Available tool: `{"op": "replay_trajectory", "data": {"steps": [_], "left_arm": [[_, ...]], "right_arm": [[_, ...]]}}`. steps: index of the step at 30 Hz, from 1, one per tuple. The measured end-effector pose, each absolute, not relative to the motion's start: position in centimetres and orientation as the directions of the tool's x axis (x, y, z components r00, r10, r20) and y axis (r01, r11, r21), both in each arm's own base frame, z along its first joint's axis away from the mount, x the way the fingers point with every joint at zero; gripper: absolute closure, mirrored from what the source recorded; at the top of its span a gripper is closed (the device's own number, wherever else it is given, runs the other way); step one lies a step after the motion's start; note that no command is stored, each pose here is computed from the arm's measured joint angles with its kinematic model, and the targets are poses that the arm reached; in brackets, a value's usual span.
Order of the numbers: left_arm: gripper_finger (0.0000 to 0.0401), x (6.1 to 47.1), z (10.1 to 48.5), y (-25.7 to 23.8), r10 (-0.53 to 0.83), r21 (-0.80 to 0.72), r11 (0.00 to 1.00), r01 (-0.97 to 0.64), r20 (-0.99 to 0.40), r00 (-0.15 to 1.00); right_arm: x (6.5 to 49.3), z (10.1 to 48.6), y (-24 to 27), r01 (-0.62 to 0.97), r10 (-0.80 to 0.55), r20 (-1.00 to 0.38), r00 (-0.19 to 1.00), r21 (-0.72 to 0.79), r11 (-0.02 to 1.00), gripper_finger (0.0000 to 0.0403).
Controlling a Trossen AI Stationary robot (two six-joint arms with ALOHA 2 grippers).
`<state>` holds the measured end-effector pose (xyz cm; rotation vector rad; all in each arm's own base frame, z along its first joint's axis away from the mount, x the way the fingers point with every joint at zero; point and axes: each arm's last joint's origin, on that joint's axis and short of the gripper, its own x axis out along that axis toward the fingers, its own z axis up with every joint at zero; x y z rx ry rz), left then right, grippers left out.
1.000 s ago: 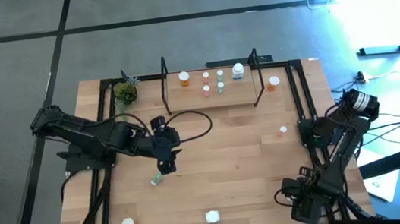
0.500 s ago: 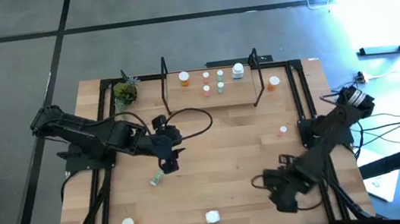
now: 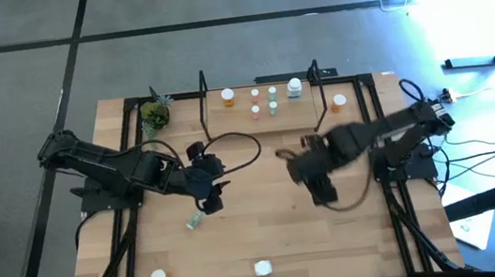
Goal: Pick and place medicine bottles onto shelf by color
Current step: Put the right white pill bottle on the shelf aligned with the white bottle
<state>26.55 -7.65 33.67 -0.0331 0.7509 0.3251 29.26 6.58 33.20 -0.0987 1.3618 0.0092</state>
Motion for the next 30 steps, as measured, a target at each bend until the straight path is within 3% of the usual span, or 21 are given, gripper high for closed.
{"op": "replay_trajectory", "data": {"steps": [6, 13, 22, 30], "left_arm": [[0.0206, 26.0, 34.3, -7.0, 0.286, 0.081, 0.946, -0.315, -0.667, 0.688], [0.0206, 25.7, 34.8, -6.3, 0.297, 0.069, 0.939, -0.336, -0.654, 0.695], [0.0206, 25.9, 34.5, -4.5, 0.349, 0.107, 0.919, -0.38, -0.672, 0.653], [0.0206, 25.8, 34.3, -3.4, 0.379, 0.131, 0.902, -0.412, -0.696, 0.61]], "right_arm": [[30.3, 33.4, 0.1, -0.134, -0.095, -0.97, 0.223, -0.127, 0.983, 0.022], [30.2, 33.4, -7.9, -0.026, -0.169, -0.951, 0.259, -0.182, 0.983, 0.0219], [30.5, 29.8, -15.0, 0.067, -0.176, -0.974, 0.139, -0.168, 0.983, 0.0219], [30.8, 27.1, -18.3, 0.09, -0.162, -0.983, 0.083, -0.155, 0.984, 0.0219]]}}
